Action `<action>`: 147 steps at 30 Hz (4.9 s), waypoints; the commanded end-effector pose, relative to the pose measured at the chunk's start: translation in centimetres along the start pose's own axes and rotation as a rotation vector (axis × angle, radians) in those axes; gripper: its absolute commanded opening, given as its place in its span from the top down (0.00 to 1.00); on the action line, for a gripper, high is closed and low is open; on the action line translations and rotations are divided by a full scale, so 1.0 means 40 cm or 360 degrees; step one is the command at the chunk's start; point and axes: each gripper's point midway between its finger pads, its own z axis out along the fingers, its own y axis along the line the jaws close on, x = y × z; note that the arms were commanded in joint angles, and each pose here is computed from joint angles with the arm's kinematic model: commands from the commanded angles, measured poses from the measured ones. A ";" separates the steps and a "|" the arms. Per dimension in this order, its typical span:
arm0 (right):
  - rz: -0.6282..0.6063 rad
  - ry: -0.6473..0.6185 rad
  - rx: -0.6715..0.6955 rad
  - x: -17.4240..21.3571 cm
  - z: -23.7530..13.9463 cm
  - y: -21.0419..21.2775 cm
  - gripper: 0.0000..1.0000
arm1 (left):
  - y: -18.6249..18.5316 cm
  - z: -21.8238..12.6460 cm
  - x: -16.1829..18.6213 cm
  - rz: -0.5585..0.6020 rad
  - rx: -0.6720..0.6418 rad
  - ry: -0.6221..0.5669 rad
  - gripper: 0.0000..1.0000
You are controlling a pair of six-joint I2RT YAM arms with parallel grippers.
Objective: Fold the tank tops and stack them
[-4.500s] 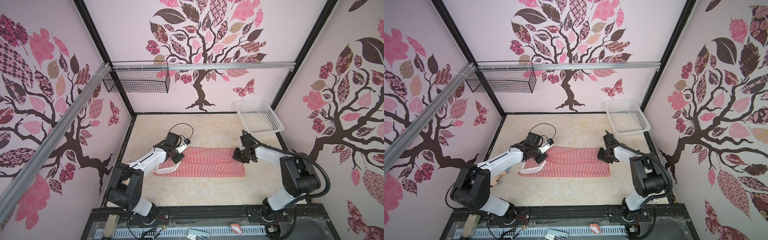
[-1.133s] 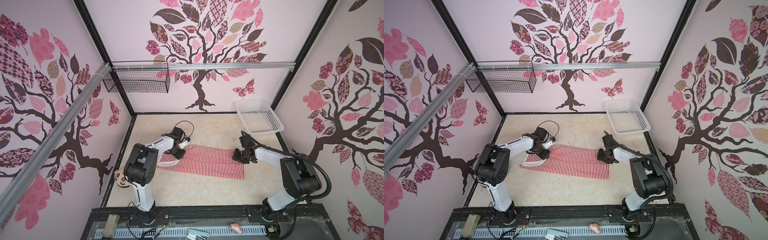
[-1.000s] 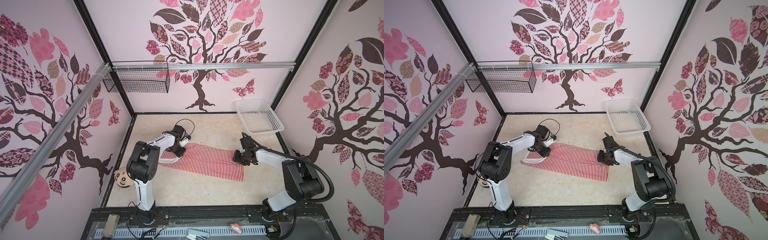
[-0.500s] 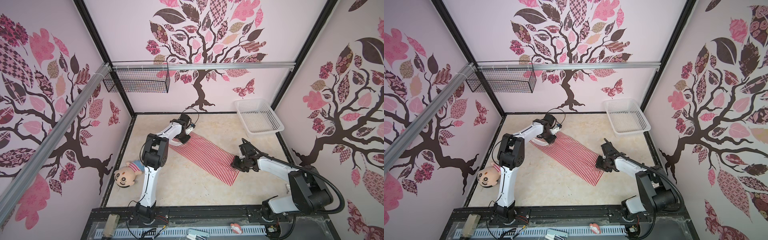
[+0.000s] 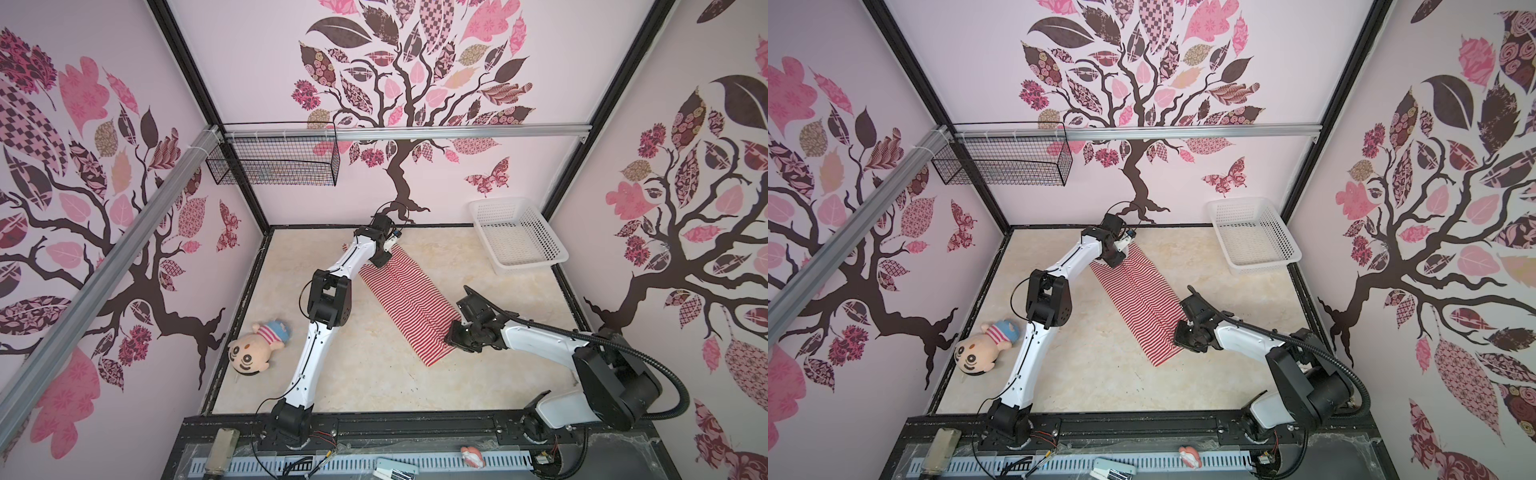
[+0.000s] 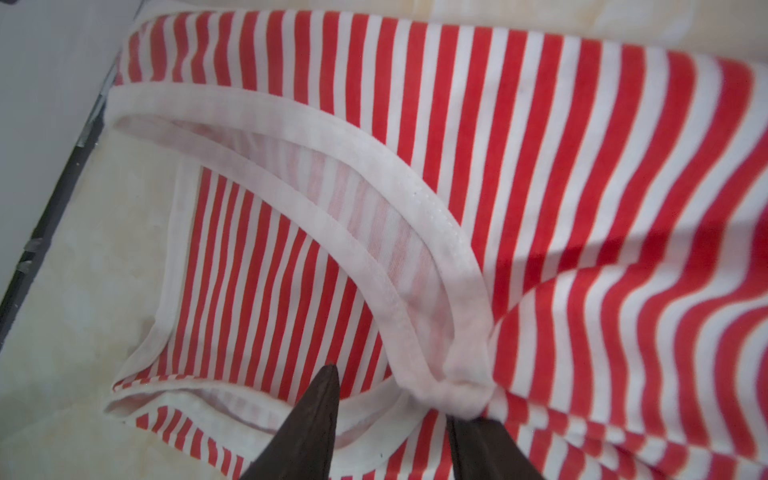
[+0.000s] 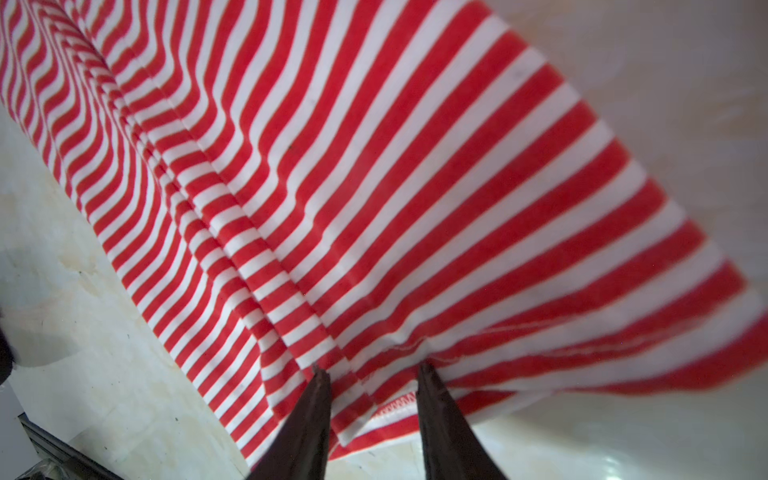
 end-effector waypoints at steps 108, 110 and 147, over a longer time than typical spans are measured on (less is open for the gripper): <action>-0.0426 -0.0063 0.0043 0.049 -0.066 0.145 0.51 | -0.187 -0.344 0.339 -0.0265 0.0394 0.0151 0.49; -0.0439 -0.0038 -0.0040 0.057 -0.054 0.166 0.52 | -0.224 -0.365 0.361 -0.0297 0.0494 0.0156 0.49; -0.0212 0.0072 -0.0312 0.137 -0.112 0.187 0.42 | -0.493 -0.543 0.615 0.0700 -0.0020 -0.0392 0.38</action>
